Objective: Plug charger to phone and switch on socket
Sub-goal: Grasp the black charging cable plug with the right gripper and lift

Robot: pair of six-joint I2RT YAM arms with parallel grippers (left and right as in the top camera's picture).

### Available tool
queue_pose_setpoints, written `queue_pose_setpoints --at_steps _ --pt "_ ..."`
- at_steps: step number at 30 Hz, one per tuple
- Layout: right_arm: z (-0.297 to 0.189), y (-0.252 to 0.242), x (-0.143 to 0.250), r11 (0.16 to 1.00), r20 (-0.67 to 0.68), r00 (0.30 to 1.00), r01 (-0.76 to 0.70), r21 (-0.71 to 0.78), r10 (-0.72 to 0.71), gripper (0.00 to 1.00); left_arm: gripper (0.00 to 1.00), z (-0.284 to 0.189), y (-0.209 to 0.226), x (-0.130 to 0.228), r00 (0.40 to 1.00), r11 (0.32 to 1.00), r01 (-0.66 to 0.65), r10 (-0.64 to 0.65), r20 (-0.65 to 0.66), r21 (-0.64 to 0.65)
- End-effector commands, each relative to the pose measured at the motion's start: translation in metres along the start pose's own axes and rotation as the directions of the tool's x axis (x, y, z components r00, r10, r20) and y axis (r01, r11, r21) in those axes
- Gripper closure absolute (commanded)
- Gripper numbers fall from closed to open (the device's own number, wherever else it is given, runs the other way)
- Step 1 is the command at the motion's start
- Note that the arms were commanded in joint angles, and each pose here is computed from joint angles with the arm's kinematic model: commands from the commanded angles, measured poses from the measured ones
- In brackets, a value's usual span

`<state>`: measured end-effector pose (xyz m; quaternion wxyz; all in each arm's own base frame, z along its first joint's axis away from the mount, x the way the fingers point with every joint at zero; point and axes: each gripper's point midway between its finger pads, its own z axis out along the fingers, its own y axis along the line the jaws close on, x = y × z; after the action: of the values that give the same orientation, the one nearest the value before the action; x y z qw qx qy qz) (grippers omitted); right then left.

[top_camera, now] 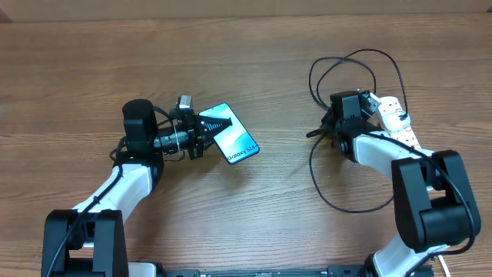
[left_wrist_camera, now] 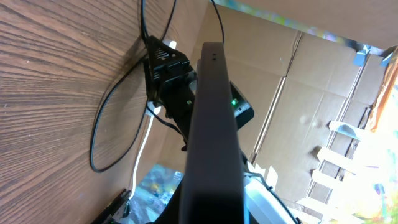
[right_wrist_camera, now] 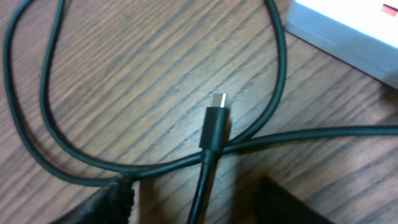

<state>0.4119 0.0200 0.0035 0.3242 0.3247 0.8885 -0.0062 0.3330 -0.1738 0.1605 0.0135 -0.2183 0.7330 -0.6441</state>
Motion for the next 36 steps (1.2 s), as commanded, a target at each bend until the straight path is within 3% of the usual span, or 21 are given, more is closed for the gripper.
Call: queue_pose_setpoints --at_steps 1,12,24,36 --pt "0.012 -0.019 0.042 0.998 -0.152 0.988 0.033 0.045 -0.026 0.5 0.96 -0.001 -0.014 0.001 0.998 0.998 -0.058 0.059 -0.026 0.023" --pt "0.005 -0.019 0.056 0.984 -0.257 0.952 0.178 0.014 -0.168 0.96 0.96 -0.001 -0.014 0.001 0.996 0.996 -0.085 0.085 -0.025 0.024" --pt "-0.051 0.021 0.036 0.985 -0.403 0.899 0.145 -0.093 -0.171 0.96 0.96 -0.005 -0.017 -0.002 0.989 0.988 -0.15 0.15 -0.013 0.034" --pt "-0.142 0.042 -0.031 0.952 -0.191 0.956 0.169 -0.254 -0.221 0.96 0.96 -0.009 -0.028 -0.002 0.967 0.964 -0.255 0.256 -0.008 0.068"
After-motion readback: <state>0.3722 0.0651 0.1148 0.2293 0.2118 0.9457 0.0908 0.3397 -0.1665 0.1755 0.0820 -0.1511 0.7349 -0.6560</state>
